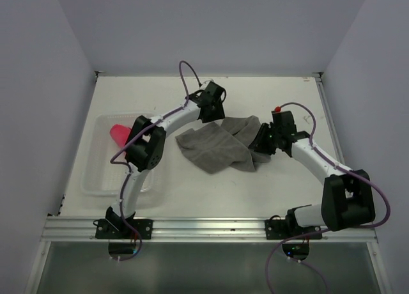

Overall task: Roll the towels
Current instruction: Move the towel to the center of the board, then flatten the towel

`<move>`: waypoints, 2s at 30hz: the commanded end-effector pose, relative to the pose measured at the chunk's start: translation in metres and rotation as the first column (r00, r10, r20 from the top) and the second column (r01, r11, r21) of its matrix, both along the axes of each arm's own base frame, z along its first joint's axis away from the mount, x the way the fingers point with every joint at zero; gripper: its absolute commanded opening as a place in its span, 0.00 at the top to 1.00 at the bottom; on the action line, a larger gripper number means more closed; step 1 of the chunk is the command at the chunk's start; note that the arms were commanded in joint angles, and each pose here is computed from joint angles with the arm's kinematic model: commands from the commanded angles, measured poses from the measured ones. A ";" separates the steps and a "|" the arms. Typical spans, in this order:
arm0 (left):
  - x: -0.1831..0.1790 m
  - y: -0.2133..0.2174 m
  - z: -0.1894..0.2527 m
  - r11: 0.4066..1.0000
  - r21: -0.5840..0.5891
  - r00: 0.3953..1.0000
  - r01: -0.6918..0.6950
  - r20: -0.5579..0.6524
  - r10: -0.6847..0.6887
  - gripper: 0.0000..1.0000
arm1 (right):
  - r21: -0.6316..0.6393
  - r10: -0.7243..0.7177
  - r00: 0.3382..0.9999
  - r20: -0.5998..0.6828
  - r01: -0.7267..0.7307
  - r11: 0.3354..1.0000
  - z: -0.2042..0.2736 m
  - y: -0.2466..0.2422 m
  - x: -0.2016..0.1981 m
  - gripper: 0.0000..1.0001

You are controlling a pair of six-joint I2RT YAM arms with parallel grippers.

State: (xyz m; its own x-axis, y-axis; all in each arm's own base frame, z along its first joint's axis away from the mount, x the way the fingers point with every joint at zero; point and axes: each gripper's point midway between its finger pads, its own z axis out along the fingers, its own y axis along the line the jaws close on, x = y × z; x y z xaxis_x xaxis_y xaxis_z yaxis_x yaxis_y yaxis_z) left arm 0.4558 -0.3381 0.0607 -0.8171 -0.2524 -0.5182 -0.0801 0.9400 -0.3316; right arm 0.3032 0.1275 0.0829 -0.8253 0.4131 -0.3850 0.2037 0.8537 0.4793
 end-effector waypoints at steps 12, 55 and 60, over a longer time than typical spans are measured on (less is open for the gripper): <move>0.014 0.015 -0.027 0.990 0.099 0.995 -0.098 -0.007 0.099 0.47 | 0.058 0.020 1.000 0.006 -0.020 0.998 -0.004 0.006 0.004 0.67; -0.023 0.081 0.206 0.964 0.182 0.901 -0.193 0.422 0.101 1.00 | 0.019 -0.158 0.987 0.027 0.158 0.987 0.005 -0.036 0.005 0.55; -0.068 0.100 0.250 0.997 0.007 0.809 -0.075 0.584 0.056 1.00 | 0.047 -0.208 0.976 -0.065 0.212 0.976 -0.016 -0.037 0.005 0.49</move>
